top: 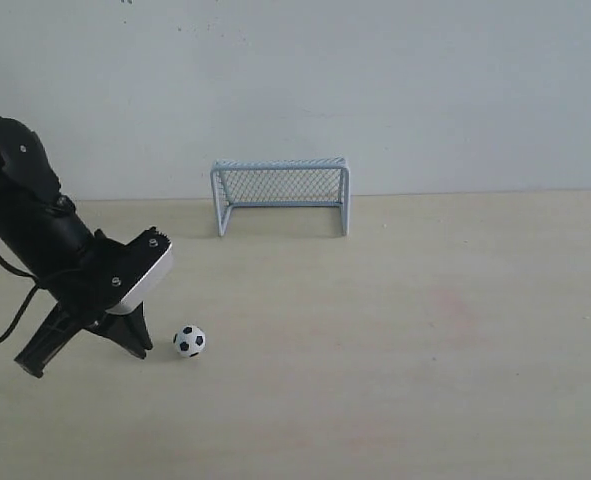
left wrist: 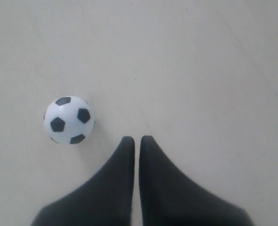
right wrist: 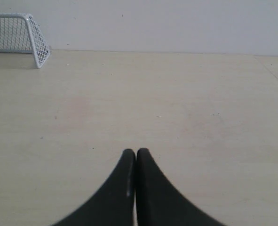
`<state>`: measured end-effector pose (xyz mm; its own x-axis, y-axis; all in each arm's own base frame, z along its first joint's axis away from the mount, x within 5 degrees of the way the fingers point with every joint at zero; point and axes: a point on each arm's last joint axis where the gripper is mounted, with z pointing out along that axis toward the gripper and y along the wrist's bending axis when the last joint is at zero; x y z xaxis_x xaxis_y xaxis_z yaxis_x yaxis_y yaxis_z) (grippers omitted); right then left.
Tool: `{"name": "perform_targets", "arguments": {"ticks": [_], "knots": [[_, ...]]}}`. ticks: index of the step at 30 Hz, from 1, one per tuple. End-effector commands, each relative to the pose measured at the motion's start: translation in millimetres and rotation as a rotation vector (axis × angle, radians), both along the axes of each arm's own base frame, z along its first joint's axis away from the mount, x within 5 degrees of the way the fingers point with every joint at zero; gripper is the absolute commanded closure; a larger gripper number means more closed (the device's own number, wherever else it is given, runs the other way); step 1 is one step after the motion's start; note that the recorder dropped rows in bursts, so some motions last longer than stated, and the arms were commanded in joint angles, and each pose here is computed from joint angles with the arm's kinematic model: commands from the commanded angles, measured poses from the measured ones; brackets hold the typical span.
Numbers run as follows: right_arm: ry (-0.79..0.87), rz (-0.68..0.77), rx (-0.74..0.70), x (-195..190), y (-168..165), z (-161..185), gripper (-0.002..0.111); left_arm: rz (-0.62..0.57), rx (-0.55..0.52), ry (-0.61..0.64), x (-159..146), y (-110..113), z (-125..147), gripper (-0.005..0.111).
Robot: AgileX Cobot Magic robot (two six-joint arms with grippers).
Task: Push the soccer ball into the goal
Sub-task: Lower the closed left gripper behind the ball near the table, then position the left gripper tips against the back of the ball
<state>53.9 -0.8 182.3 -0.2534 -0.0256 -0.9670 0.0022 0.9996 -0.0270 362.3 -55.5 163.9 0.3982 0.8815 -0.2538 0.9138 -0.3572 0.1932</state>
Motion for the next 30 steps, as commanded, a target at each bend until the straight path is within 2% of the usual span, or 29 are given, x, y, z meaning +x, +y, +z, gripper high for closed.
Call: {"name": "perform_targets", "arguments": {"ticks": [1, 12, 18, 26, 30], "knots": [[-0.01, 0.0, -0.006, 0, 0, 1, 0.108, -0.02, -0.011, 0.029, 10, -4, -4, 0.102], [-0.01, 0.0, -0.006, 0, 0, 1, 0.108, -0.048, -0.015, 0.114, 16, -5, -17, 0.102], [-0.01, 0.0, -0.006, 0, 0, 1, 0.108, -0.021, -0.006, 0.098, 18, -8, -18, 0.102], [-0.01, 0.0, -0.006, 0, 0, 1, 0.108, -0.042, 0.11, 0.111, 9, -43, -20, 0.102], [-0.01, 0.0, -0.006, 0, 0, 1, 0.108, -0.038, 0.147, 0.084, 10, -49, -21, 0.102]]}}
